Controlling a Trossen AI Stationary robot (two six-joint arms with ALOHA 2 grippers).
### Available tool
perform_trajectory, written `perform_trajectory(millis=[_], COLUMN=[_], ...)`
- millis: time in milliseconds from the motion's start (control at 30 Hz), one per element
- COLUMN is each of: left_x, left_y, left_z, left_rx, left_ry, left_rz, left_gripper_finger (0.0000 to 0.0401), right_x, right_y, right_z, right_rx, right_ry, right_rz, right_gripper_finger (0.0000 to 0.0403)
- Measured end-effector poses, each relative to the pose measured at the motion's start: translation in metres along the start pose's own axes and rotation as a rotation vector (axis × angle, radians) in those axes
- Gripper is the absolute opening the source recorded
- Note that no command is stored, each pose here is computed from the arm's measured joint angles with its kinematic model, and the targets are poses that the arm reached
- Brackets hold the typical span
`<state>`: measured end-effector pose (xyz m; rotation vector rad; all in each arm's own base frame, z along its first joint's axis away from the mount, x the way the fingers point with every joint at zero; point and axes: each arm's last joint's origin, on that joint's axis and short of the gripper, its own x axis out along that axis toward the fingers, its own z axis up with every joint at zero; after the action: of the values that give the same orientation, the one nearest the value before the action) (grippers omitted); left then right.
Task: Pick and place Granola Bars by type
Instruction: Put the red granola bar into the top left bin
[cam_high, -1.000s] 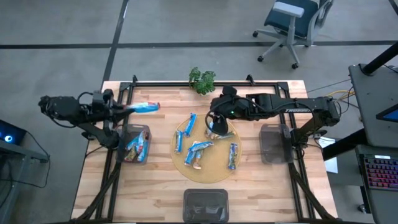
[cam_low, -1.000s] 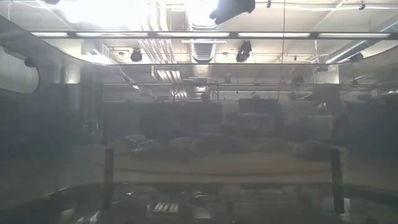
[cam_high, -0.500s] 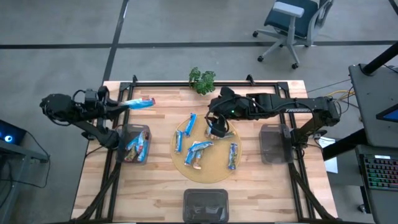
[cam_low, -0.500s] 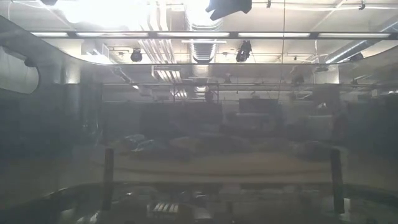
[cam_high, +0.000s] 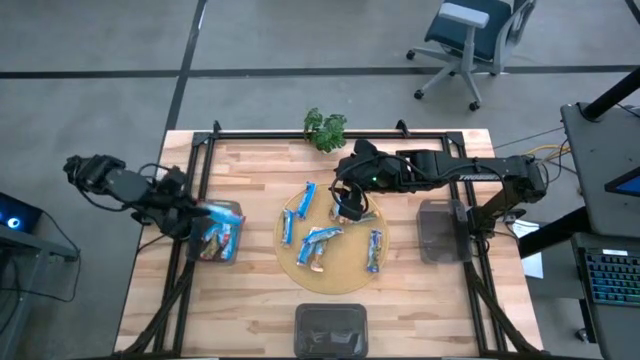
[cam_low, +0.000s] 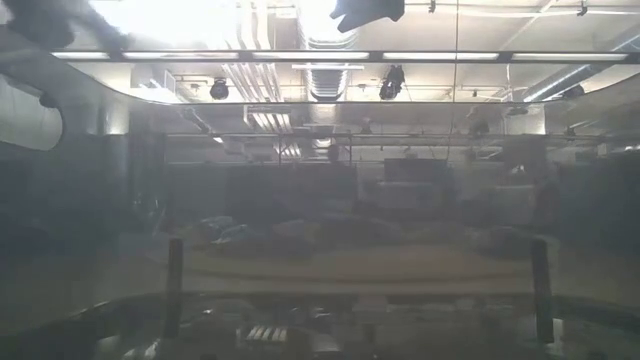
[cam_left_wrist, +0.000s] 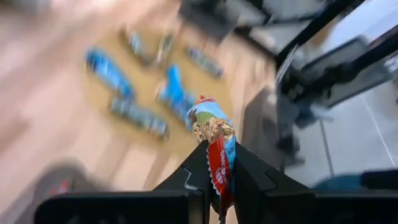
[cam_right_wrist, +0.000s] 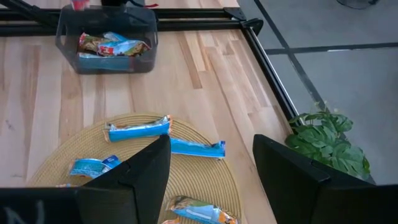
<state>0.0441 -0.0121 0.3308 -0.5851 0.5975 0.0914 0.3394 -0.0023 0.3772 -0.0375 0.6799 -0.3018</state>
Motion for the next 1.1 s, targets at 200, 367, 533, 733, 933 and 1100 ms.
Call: perform_trajectory(millis=[200,367,533,733,933,1100], left_x=[-0.001,-0.002,-0.002,-0.003,-0.004,-0.003], left_y=[0.011,0.012,0.012,0.013,0.019,0.023], left_z=[-0.015,-0.018,-0.02,-0.022,-0.025,-0.028], left_rx=[-0.157,-0.274,-0.33,-0.354,-0.341,-0.339], left_ry=[0.208,0.299,0.354,0.369,0.374,0.397], left_rz=[0.094,0.087,0.072,0.092,0.173,0.279], left_gripper_finger=[0.0024,0.0024,0.0024,0.0024,0.0024,0.0024], right_x=[0.0,0.0,0.0,0.0,0.0,0.0], right_y=[0.0,0.0,0.0,0.0,0.0,0.0], right_z=[0.0,0.0,0.0,0.0,0.0,0.0], right_rx=[-0.003,-0.004,-0.009,-0.012,-0.012,-0.012], right_ry=[0.0,0.0,0.0,0.0,0.0,0.0], right_rz=[0.0,0.0,0.0,-0.001,-0.001,-0.001], right_gripper_finger=[0.0219,0.0219,0.0219,0.0219,0.0219,0.0219])
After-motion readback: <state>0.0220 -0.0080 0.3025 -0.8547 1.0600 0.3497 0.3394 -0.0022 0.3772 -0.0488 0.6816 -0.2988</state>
